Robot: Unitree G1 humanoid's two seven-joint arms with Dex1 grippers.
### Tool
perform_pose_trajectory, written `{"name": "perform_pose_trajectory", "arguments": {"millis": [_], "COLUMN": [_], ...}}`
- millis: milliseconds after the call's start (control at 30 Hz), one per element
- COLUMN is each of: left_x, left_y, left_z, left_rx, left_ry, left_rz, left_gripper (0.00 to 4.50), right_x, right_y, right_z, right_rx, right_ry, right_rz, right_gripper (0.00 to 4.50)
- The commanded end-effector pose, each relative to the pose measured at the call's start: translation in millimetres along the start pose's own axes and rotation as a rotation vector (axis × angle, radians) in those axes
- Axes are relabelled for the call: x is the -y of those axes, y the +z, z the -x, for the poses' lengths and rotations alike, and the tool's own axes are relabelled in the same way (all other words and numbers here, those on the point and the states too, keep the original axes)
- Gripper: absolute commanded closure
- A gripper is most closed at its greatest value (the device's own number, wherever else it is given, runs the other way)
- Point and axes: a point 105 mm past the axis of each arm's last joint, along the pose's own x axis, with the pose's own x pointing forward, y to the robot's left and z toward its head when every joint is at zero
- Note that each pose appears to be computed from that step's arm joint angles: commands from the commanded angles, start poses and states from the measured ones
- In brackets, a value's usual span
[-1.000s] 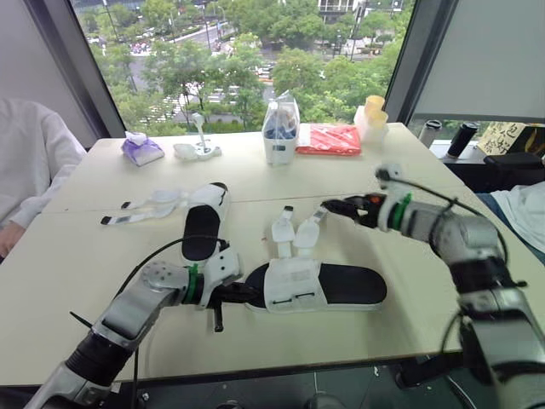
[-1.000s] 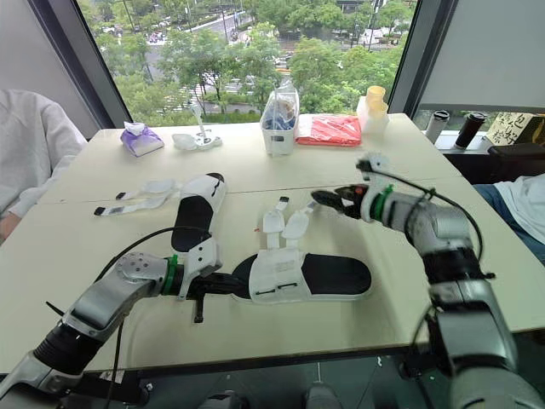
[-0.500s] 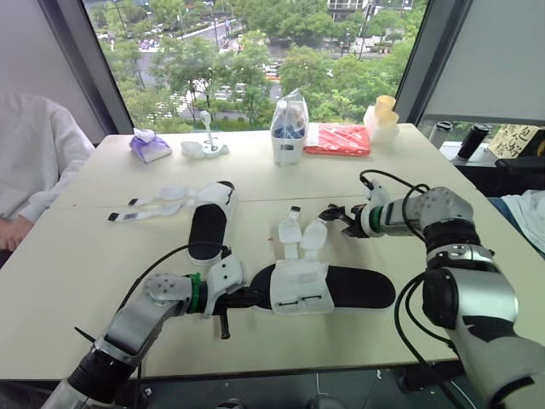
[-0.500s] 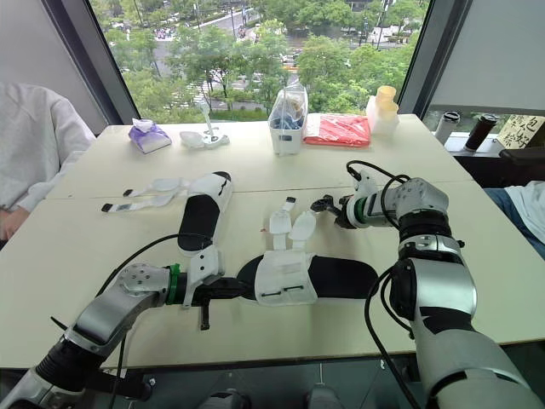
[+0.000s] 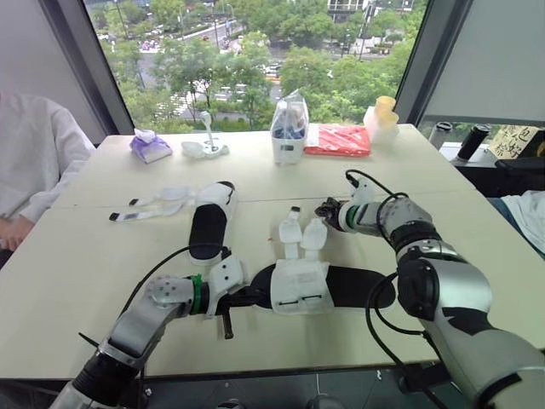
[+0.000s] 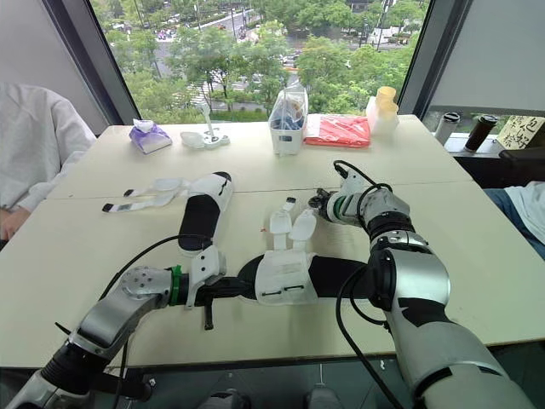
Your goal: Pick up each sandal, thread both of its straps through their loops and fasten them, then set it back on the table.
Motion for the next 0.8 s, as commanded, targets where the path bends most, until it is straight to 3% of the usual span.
{"name": "perform_pose_trajectory", "arguments": {"millis": [33,267,400,500,600,700,800], "left_x": [2.5,4.6,4.6,4.5,5.6,5.7,6.0], "left_y": [-8.2,-8.5,-9.4,-10.7,-12.6,-14.7,-18.1], "left_z": [-0.9,-3.0,-3.0,-1.6,-1.5,-0.3,0.9], "left_rx": [-0.022,-0.013,-0.015,-0.020,-0.026,-0.034,-0.051], "left_ry": [0.012,0.010,0.004,-0.003,-0.014,-0.024,-0.042], "left_rz": [0.024,0.033,0.035,0.040,0.047,0.052,0.053], "left_gripper": [4.50,4.50,4.50,4.50,4.50,4.50,4.50], "right_x": [-20.4,-41.1,-77.8,-98.5,-108.2,-110.6,-103.0], "right_y": [12.6,29.5,44.0,14.4,-13.7,-56.7,-91.1], "right_z": [2.3,17.6,53.8,93.8,126.6,160.2,182.8], "right_rx": [0.041,0.084,0.278,0.396,0.486,0.497,0.481], "right_ry": [0.088,0.292,0.565,0.778,0.917,1.055,1.148], "right_rz": [0.005,0.084,0.514,0.894,1.063,1.360,1.487], "right_gripper": [4.45,4.45,4.45,4.45,4.45,4.45,4.45]}}
